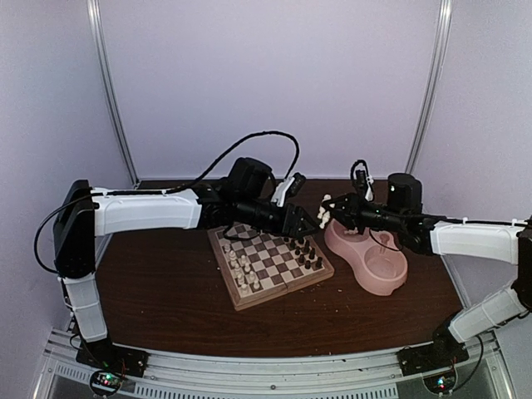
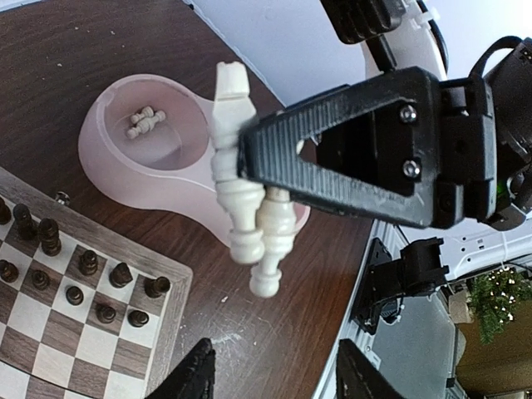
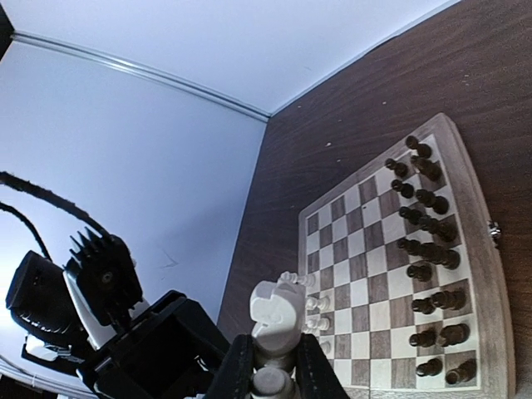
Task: Set up the chess pieces on the board
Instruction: Pick up the pawn from the chess pile.
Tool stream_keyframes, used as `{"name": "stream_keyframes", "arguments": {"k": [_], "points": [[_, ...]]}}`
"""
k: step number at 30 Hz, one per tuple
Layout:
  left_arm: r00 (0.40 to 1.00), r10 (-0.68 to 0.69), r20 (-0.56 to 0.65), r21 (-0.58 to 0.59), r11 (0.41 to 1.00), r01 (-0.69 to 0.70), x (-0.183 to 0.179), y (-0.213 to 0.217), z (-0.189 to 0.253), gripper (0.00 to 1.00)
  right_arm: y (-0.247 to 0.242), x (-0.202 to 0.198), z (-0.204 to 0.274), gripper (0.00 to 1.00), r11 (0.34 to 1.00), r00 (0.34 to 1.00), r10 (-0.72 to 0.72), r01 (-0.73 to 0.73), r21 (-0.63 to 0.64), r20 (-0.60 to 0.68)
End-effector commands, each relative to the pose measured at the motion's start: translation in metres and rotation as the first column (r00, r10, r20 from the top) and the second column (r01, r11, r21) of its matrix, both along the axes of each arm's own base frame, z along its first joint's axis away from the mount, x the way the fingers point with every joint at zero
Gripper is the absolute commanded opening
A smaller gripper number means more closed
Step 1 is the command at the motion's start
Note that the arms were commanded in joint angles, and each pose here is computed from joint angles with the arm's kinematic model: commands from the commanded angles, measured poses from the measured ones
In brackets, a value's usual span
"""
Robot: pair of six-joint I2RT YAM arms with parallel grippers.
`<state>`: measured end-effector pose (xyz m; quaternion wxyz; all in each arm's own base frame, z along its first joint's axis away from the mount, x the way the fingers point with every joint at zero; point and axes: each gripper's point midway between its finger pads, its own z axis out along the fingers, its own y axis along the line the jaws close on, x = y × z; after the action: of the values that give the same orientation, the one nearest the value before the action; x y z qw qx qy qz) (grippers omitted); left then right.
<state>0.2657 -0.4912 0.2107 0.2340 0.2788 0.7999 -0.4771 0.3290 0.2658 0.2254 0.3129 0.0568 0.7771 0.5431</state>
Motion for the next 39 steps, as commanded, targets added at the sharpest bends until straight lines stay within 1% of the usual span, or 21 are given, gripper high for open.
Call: {"name": "stream_keyframes", "arguments": {"k": [1, 7, 14, 16, 20, 23, 25, 27, 32, 35, 39], "points": [[0.999, -0.023, 0.023, -0.077, 0.997, 0.025, -0.001, -0.012, 0.025, 0.49, 0.021, -0.013, 0.026, 0.11, 0.993, 0.993, 0.079, -0.086, 0.077, 0.092], [0.999, -0.029, 0.016, -0.092, 0.995, 0.031, -0.002, -0.012, 0.027, 0.45, 0.033, -0.021, 0.026, 0.10, 0.988, 0.987, 0.123, -0.131, 0.080, 0.103], [0.999, -0.029, 0.016, -0.098, 0.995, 0.031, -0.004, -0.012, 0.028, 0.29, 0.034, -0.026, 0.026, 0.09, 0.986, 0.986, 0.128, -0.138, 0.089, 0.108], [0.999, -0.032, 0.014, -0.098, 0.995, 0.033, -0.004, -0.011, 0.027, 0.26, 0.033, -0.027, 0.027, 0.09, 0.987, 0.986, 0.127, -0.137, 0.090, 0.109], [0.999, -0.035, 0.006, -0.093, 0.995, 0.036, -0.006, -0.010, 0.024, 0.27, 0.032, -0.027, 0.029, 0.09, 0.988, 0.986, 0.119, -0.129, 0.088, 0.115], [0.999, -0.036, -0.004, -0.087, 0.996, 0.036, -0.007, -0.009, 0.018, 0.37, 0.030, -0.026, 0.032, 0.08, 0.989, 0.987, 0.107, -0.119, 0.087, 0.123], [0.999, -0.035, -0.007, -0.087, 0.996, 0.034, -0.009, -0.007, 0.015, 0.39, 0.029, -0.025, 0.035, 0.08, 0.990, 0.986, 0.099, -0.111, 0.089, 0.132], [0.999, -0.033, 0.000, -0.105, 0.994, 0.033, -0.009, -0.006, 0.017, 0.38, 0.028, -0.024, 0.038, 0.08, 0.990, 0.986, 0.089, -0.103, 0.094, 0.139], [1.000, -0.013, 0.020, -0.132, 0.991, 0.016, -0.009, -0.001, 0.021, 0.32, 0.026, -0.024, 0.044, 0.07, 0.989, 0.986, 0.074, -0.092, 0.120, 0.150], [0.999, 0.006, 0.032, -0.185, 0.983, 0.000, -0.009, 0.000, 0.030, 0.31, 0.025, -0.025, 0.050, 0.07, 0.984, 0.986, 0.066, -0.089, 0.153, 0.155], [0.997, 0.036, 0.075, -0.284, 0.959, -0.013, -0.013, 0.004, 0.048, 0.39, 0.020, -0.026, 0.059, 0.07, 0.976, 0.986, 0.037, -0.070, 0.205, 0.162]]}}
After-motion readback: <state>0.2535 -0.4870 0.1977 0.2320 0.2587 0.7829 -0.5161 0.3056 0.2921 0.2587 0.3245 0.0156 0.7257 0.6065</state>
